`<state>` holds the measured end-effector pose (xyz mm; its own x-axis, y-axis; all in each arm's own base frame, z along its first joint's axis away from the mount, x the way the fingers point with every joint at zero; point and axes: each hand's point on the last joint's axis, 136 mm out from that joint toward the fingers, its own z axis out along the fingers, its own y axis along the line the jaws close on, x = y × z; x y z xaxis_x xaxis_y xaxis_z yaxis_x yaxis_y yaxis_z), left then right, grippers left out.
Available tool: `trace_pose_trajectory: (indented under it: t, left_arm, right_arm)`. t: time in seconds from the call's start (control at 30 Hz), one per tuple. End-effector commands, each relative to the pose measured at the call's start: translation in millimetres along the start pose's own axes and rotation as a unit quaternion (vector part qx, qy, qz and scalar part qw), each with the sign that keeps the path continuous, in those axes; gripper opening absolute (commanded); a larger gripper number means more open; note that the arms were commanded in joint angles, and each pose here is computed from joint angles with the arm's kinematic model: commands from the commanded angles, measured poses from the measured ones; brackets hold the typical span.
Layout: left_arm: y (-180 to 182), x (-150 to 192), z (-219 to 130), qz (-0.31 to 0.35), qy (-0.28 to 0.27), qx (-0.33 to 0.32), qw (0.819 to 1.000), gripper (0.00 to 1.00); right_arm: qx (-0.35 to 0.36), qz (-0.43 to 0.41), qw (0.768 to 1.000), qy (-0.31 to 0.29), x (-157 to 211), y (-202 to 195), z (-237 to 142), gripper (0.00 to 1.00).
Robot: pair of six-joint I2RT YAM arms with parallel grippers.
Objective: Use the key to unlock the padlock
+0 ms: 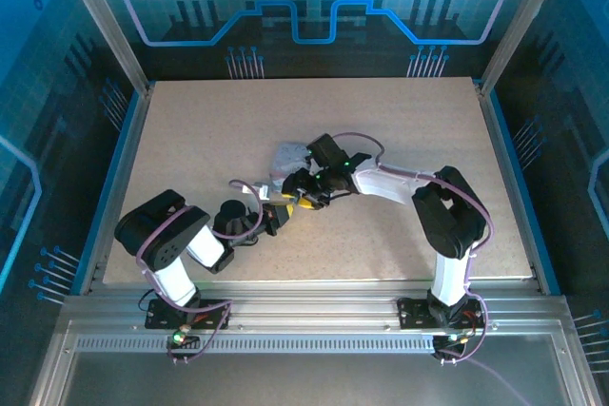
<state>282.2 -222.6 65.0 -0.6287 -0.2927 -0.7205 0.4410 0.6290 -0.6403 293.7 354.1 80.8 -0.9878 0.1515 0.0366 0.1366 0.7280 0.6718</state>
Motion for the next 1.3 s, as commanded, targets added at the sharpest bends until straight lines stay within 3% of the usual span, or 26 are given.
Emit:
trace_pose_trajectory:
  t: [0.0,0.53,0.73,0.97,1.13,1.27]
  left_arm:
    - [-12.3,-6.1,1.4,0.008,-0.013,0.025,1.0,0.0]
    - [-10.1,4.2,1.0,-0.007,0.006,0.027,1.0,0.0]
    - [-6.6,11.2,3.1,-0.015,0.018,0.025,0.999,0.0]
    - [-5.2,13.5,4.3,-0.001,0.021,0.022,1.0,0.0]
    - [-7.9,13.2,7.2,0.027,0.017,0.022,0.999,0.0]
    - [-7.9,10.8,8.3,0.053,0.009,0.016,0.998,0.0]
  right_arm:
    - [0.039,-0.009,0.999,0.008,12.4,-17.1,7.1,0.56]
    - [0.078,0.0,0.997,-0.02,11.1,-46.2,16.1,0.56]
    - [0.06,0.021,0.997,-0.035,8.3,-47.9,20.8,0.44]
    - [0.053,0.03,0.998,-0.034,9.1,-46.9,23.3,0.13]
    - [0.049,0.035,0.998,-0.024,12.3,-44.8,26.5,0.01]
    - [0.046,0.037,0.998,-0.02,14.7,-41.6,26.8,0.0]
